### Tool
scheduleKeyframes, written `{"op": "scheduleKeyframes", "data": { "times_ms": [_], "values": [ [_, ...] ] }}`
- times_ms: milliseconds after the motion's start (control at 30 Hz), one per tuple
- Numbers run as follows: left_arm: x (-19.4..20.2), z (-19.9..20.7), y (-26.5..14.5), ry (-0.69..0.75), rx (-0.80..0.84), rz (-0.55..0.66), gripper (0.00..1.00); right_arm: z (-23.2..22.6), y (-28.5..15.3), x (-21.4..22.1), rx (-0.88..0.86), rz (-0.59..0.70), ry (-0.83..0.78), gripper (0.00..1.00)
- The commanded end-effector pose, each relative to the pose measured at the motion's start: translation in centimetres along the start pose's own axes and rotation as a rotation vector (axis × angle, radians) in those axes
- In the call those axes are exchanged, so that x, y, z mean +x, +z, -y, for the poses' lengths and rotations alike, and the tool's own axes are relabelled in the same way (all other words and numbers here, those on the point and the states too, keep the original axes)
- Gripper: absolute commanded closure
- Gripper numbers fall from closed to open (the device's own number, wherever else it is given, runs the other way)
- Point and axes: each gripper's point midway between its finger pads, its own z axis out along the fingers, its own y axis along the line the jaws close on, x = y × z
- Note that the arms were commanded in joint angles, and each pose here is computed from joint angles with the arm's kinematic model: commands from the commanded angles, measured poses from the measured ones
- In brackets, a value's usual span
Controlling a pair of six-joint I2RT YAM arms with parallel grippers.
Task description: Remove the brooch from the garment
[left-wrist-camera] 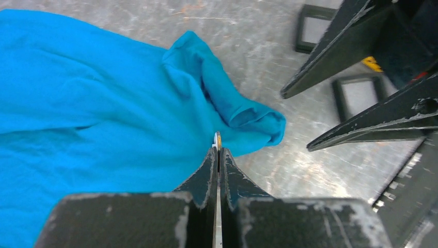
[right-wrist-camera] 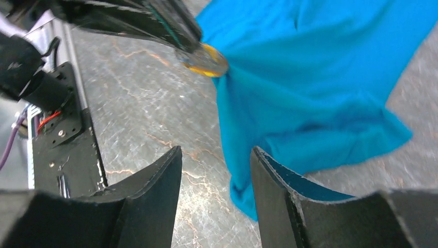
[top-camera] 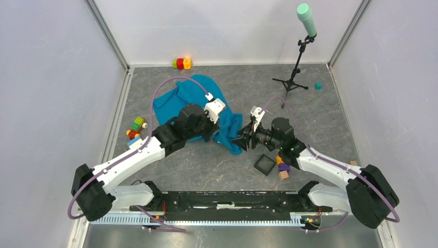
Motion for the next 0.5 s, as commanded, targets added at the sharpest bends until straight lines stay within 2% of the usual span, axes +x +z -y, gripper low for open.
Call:
{"op": "scheduleKeyframes", "data": {
  "times_ms": [0, 67, 200, 267, 367, 400, 467],
  "values": [
    [-1.4, 3.9, -1.7, -0.109, 0.195, 0.059, 0.98, -3.9, -1.1, -3.6, -0.178, 0.219, -0.295, 0.44],
    [-1.4, 4.8, -1.9, -0.136, 0.249, 0.048, 0.98, -4.4, -1.5, -4.0, -0.205, 0.255, -0.365, 0.46],
    [-1.4, 4.7, -1.8, -0.226, 0.267, 0.039, 0.98, -4.7, -1.2, -3.9, -0.241, 0.234, -0.427, 0.45],
    [-1.3, 2.9, -1.4, -0.366, 0.29, 0.047, 0.98, -4.9, -1.0, -3.6, -0.258, 0.218, -0.428, 0.44],
    [-2.2, 2.6, -1.7, -0.606, 0.523, 0.073, 0.98, -4.4, -1.1, -3.1, -0.223, 0.226, -0.41, 0.48],
    [-2.9, 2.5, -1.4, -0.641, 0.566, 0.095, 0.98, -3.9, -1.0, -3.1, -0.188, 0.227, -0.406, 0.5],
    [-2.9, 2.8, -1.0, -0.695, 0.613, 0.065, 0.98, -3.0, -0.8, -3.0, -0.129, 0.219, -0.399, 0.52]
  ]
}}
